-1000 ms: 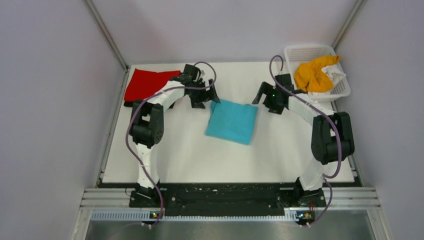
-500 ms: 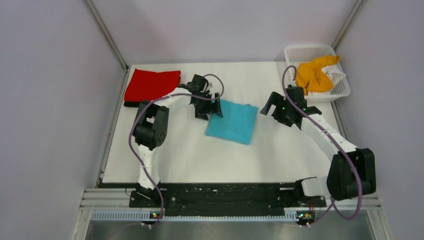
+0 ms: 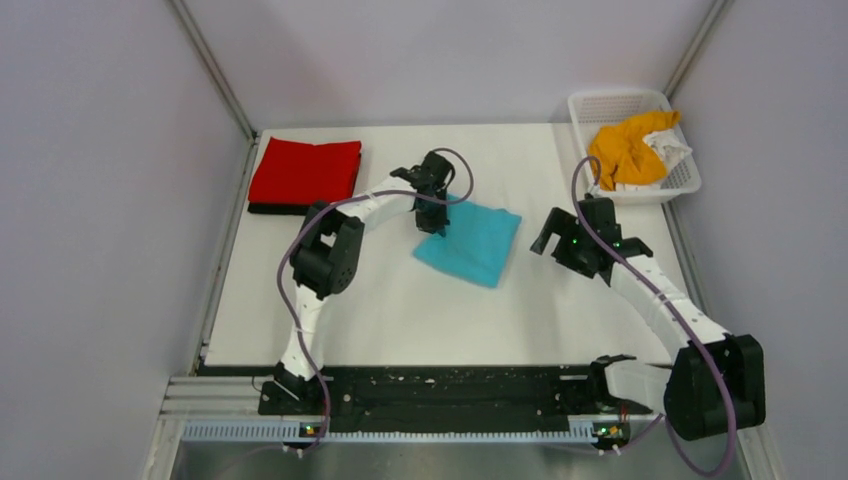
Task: Fold and stack the t-shirts
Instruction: Put the neatly folded tshirt into the corner of the board with the left arm
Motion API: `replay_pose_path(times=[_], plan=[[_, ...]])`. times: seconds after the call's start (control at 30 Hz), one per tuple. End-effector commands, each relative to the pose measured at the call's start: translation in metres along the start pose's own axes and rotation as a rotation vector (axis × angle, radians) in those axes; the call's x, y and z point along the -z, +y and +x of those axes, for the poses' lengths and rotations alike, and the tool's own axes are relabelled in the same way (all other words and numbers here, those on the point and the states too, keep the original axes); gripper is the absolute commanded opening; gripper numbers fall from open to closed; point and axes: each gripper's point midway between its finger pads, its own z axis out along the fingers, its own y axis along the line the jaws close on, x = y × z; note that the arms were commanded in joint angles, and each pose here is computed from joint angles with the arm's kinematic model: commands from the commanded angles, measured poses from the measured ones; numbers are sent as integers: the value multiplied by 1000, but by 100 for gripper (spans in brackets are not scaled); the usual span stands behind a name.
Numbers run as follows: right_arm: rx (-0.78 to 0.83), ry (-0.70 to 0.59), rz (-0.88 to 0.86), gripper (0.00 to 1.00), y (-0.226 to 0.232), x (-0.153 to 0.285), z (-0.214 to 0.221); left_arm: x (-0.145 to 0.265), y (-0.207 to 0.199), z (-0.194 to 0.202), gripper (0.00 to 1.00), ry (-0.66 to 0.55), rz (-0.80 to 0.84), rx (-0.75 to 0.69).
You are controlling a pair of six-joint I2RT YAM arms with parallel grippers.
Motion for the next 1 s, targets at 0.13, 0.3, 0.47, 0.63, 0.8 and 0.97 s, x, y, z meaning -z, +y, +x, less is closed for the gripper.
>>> replay_pose_path(times=[0.13,0.3,0.47,0.63,0.8,0.97], plan=[[63,-130,55,99,-13,22,-21,-24,47,0,0,-26,-322,-46],[90,-163,71,99,-16,25,-29,17,81,-51,0,-191,-503,-113],[96,-191,97,99,-20,24,-35,53,117,-99,0,-302,-580,-118],[94,-194,99,99,-18,20,-39,86,136,-139,0,-396,-653,-215],[90,-185,109,99,-18,14,-40,120,144,-164,0,-458,-718,-282],[77,-191,109,99,-16,12,-43,154,162,-189,0,-521,-798,-327]])
